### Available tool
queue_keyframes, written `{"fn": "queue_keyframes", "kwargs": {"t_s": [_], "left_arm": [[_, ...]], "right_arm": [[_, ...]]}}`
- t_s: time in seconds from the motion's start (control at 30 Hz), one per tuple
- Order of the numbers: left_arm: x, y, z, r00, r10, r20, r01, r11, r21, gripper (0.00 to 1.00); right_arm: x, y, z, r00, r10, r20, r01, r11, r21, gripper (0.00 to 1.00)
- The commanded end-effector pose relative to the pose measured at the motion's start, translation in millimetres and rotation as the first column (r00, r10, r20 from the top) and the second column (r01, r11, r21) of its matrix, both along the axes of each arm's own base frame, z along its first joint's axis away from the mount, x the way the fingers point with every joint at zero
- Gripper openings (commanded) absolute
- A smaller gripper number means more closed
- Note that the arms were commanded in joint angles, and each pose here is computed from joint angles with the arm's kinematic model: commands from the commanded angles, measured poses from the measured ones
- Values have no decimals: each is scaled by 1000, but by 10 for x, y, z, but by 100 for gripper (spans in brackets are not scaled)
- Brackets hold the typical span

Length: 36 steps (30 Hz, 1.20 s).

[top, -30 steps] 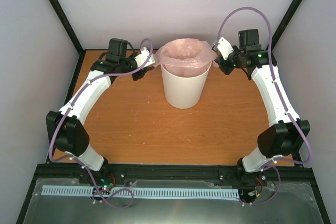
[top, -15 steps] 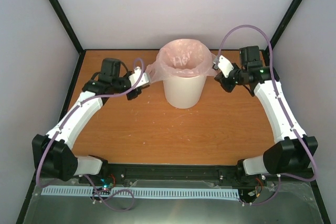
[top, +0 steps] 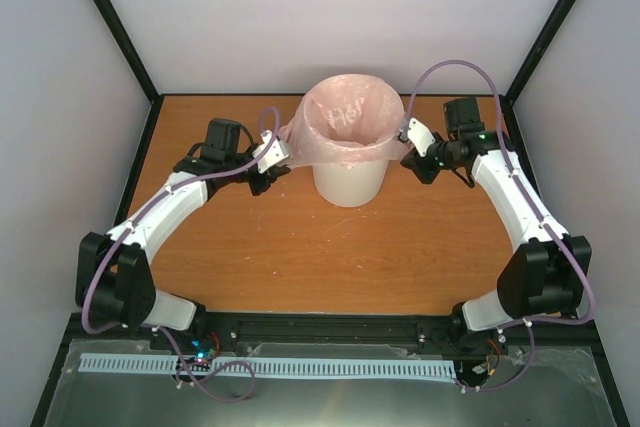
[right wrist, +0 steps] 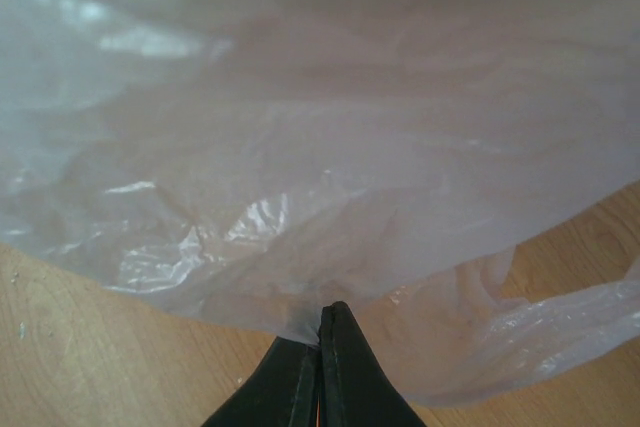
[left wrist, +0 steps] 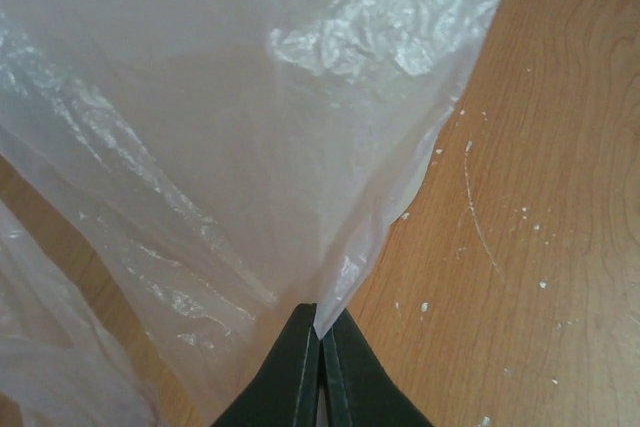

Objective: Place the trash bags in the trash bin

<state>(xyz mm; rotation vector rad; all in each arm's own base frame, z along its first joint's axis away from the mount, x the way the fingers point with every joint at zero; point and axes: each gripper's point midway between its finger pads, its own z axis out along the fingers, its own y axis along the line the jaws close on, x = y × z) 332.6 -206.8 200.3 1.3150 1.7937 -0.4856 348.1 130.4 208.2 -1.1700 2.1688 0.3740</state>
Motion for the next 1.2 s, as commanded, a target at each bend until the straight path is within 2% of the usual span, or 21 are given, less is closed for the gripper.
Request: {"fn": "queue_keyframes", "kwargs": {"t_s": [0.0, 0.17, 0.3, 0.33, 0.37, 0.43, 0.53, 0.6, 0.63, 0.7, 0.8, 0.93, 1.03, 1.17], "left_arm": [[167, -57, -119, 999, 32, -16, -32, 999, -26, 1], [278, -33, -399, 991, 72, -108, -69, 997, 31, 1], [226, -38, -389, 988, 71, -137, -69, 997, 22, 1], [206, -40, -344, 989, 71, -132, -70, 997, 11, 4], [189, -39, -296, 989, 74, -130, -74, 997, 2, 11], [144, -31, -187, 989, 75, -125, -77, 997, -13, 31], [49, -15, 37, 993, 68, -93, -71, 997, -35, 47], [-37, 4, 132, 997, 42, -60, -44, 999, -27, 53], [-76, 24, 157, 999, 25, -35, -25, 1000, -9, 55], [-72, 114, 193, 1000, 27, 12, -27, 999, 35, 58], [38, 271, 339, 998, 66, 10, -66, 998, 7, 61], [378, 408, 532, 980, 171, -98, -182, 977, -115, 61], [606, 326, 607, 965, 184, -187, -218, 959, -182, 61], [836, 167, 646, 946, 128, -298, -208, 944, -256, 61]], "right_arm": [[85, 22, -174, 999, -31, -28, 31, 999, 14, 3], [46, 36, -359, 992, -66, -110, 71, 997, 34, 3], [-56, 17, -389, 990, -71, -122, 76, 997, 34, 3], [-72, 4, -377, 990, -74, -118, 78, 997, 29, 3], [-85, -1, -344, 991, -75, -113, 79, 996, 29, 3], [-119, -1, -219, 992, -73, -98, 77, 996, 41, 4], [-153, 15, 80, 996, -70, -54, 74, 995, 71, 23], [-177, 49, 289, 997, -64, -49, 69, 993, 99, 41], [-209, 84, 384, 997, -45, -56, 51, 992, 118, 45], [-271, 127, 535, 997, -19, -77, 30, 989, 146, 49], [-238, 121, 695, 998, -17, -55, 26, 984, 178, 50], [61, -54, 725, 991, -129, -38, 134, 968, 210, 46], [402, -252, 723, 969, -242, -52, 247, 944, 217, 46], [691, -368, 588, 965, -257, -46, 261, 951, 168, 61]]}}
